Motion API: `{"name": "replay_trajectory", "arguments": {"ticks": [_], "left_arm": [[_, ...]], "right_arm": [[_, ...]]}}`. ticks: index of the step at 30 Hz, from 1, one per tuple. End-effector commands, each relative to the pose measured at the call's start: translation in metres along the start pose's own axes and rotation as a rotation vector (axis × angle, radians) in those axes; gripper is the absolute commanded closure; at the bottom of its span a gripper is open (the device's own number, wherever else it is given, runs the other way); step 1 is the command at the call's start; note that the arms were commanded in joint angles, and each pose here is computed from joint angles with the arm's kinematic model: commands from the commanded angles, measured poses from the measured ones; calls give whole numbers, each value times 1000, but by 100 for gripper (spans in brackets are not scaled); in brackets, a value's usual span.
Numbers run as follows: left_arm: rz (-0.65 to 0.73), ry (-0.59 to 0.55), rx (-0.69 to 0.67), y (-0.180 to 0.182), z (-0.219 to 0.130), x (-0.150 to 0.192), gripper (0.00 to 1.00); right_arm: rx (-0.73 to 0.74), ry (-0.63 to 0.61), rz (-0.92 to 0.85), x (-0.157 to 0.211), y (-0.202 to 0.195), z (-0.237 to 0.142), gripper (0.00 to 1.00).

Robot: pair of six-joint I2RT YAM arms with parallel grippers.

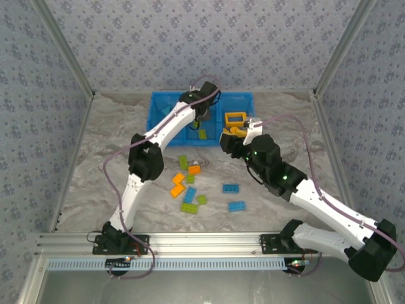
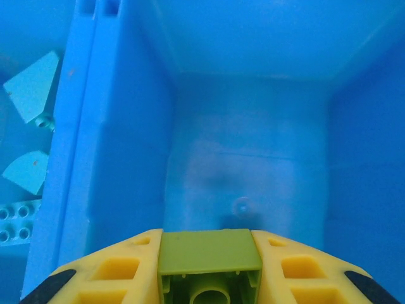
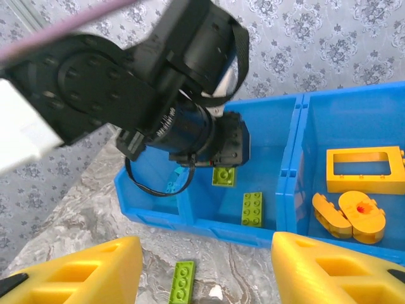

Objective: Sort the legos into containers by color

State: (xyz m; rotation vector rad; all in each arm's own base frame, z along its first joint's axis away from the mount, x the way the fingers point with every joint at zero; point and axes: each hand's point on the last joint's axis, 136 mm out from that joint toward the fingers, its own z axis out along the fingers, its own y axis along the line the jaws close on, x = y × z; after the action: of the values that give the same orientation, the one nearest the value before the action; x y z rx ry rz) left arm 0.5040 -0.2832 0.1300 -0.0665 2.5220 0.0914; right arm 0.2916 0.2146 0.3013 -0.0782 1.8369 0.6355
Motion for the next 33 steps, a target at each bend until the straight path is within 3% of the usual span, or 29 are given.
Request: {"name": "replay_trajectory", "arguments": {"ticks": [1,15,21,27,30,33], "left_arm": [[19,27,-61,16,8,3,69],[30,103,-53,7,38,30,63],[31,109,-44,4,37,32,51],[16,58,-19,1,10,15,47],[-11,6,21,-2,-20,-4,46],[-46,-58,70,-4,-58,-23,45]], "right_arm": [[-13,-19,41,-6,-1,-10,41],[-3,12,52,7,-8,-13,41],[-3,17,51,8,-9,-13,41],[8,65,25,18,-12,-13,40],[41,131,-2,38,-18,-10,39],[89,222,-33,68,-23,-4,31]]}}
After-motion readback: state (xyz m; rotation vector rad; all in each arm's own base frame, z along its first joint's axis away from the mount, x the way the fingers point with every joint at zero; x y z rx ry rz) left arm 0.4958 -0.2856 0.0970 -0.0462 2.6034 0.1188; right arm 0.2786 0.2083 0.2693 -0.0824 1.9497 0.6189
